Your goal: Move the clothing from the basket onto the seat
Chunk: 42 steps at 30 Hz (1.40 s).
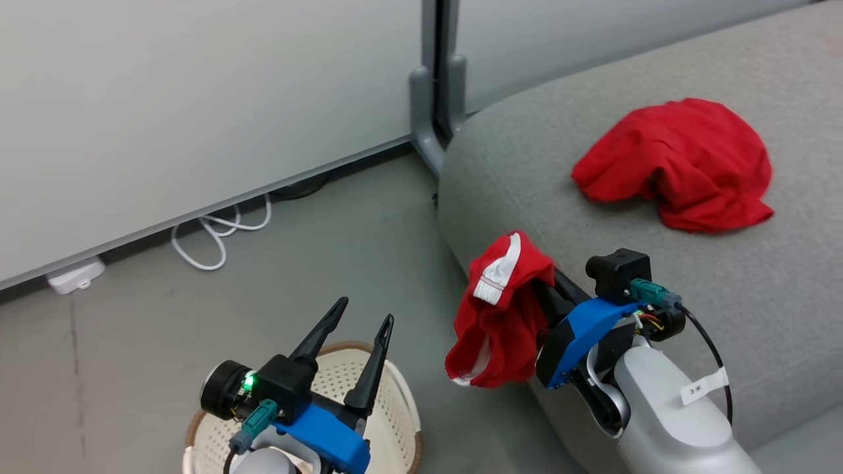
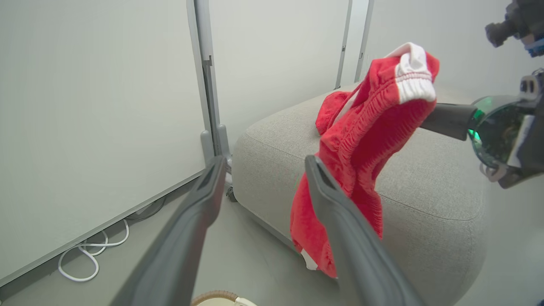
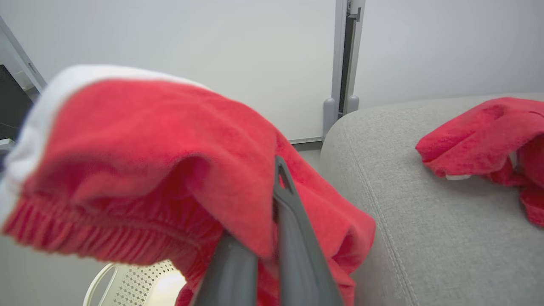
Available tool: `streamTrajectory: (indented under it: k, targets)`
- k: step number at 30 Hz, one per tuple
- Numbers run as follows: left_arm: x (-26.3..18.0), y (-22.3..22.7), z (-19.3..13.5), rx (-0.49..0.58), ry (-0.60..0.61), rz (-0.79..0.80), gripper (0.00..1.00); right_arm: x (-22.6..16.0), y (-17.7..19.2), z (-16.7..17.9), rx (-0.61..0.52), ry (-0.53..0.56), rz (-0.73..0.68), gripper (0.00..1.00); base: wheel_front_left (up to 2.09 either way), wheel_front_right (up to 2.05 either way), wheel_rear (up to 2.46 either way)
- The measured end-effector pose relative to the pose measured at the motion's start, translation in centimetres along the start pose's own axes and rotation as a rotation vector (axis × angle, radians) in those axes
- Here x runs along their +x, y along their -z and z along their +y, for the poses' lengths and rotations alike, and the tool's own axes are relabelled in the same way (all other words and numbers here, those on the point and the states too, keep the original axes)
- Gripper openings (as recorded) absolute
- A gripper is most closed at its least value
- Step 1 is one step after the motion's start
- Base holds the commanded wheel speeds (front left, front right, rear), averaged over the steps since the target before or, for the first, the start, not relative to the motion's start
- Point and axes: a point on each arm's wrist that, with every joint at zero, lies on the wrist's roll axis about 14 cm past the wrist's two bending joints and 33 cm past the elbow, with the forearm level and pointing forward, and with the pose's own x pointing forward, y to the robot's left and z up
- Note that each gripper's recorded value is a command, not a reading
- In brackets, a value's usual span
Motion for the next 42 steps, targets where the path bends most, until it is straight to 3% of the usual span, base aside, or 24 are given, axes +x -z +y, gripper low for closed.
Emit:
streamTrajectory:
  k: [11, 20, 34, 42]
  targets:
    - [2.8, 1.1, -2.9, -0.013, 0.127, 0.025, 1.00, -2.7, 0.4, -4.4, 0.010, 0.133, 0.002, 0.00, 0.00, 0.00, 0.00]
    - [3.9, 1.6, -4.3, -0.020, 0.184, 0.037, 1.00, -4.1, 0.6, -6.1, 0.019, 0.189, 0.002, 0.00, 0.00, 0.00, 0.00]
    - [4.1, 1.6, -5.3, -0.021, 0.208, 0.038, 1.00, -4.9, 0.5, -6.8, 0.025, 0.214, -0.006, 0.00, 0.00, 0.00, 0.00]
    - [3.7, 1.9, -5.4, -0.029, 0.207, 0.043, 1.00, -4.5, -1.5, -7.8, 0.019, 0.228, -0.045, 0.00, 0.00, 0.00, 0.00]
